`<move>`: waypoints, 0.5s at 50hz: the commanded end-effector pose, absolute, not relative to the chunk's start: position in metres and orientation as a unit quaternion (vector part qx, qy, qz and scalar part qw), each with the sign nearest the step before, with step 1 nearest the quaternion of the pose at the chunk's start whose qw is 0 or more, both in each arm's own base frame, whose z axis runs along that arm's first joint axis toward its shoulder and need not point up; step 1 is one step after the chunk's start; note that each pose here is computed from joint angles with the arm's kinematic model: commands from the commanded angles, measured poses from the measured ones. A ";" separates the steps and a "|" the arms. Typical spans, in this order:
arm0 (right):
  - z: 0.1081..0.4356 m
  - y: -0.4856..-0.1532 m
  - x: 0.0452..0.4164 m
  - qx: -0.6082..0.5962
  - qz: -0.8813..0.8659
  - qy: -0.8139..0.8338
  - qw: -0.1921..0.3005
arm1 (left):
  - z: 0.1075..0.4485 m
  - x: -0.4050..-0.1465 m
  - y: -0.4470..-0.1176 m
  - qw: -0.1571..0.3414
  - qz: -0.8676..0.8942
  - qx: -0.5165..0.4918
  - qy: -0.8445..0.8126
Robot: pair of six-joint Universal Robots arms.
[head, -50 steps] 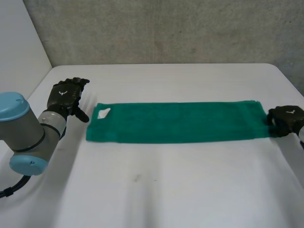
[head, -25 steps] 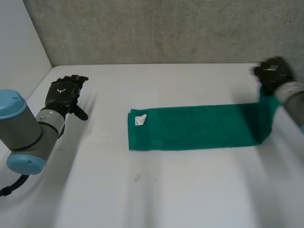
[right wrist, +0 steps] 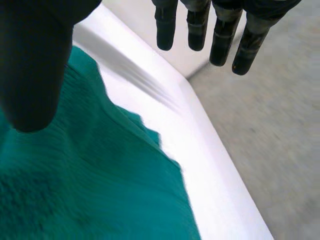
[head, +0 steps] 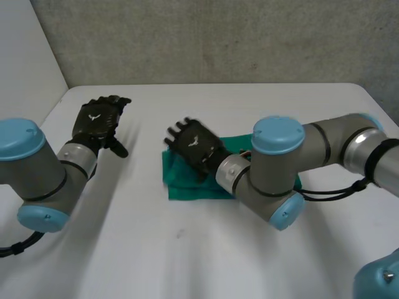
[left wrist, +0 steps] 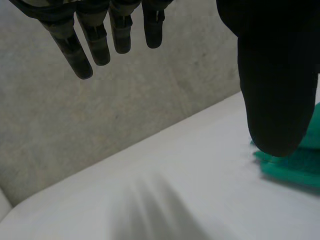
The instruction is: Fold the towel.
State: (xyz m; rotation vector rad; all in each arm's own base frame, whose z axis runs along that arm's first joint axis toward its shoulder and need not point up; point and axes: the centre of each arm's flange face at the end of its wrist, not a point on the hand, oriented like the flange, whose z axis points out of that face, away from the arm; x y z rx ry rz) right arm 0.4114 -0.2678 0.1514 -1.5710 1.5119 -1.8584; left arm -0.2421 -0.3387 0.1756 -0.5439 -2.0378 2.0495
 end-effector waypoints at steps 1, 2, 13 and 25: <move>0.176 -0.301 0.348 -0.434 -0.617 0.647 0.115 | 0.195 -0.280 -0.325 0.136 0.710 -0.213 -0.657; 0.172 -0.304 0.331 -0.414 -0.597 0.677 0.116 | 0.196 -0.285 -0.323 0.141 0.711 -0.217 -0.654; 0.121 -0.331 0.236 -0.339 -0.532 0.775 0.049 | 0.186 -0.326 -0.301 0.179 0.697 -0.254 -0.646; 0.127 -0.353 0.221 -0.331 -0.566 0.755 -0.013 | 0.182 -0.317 -0.296 0.172 0.686 -0.251 -0.661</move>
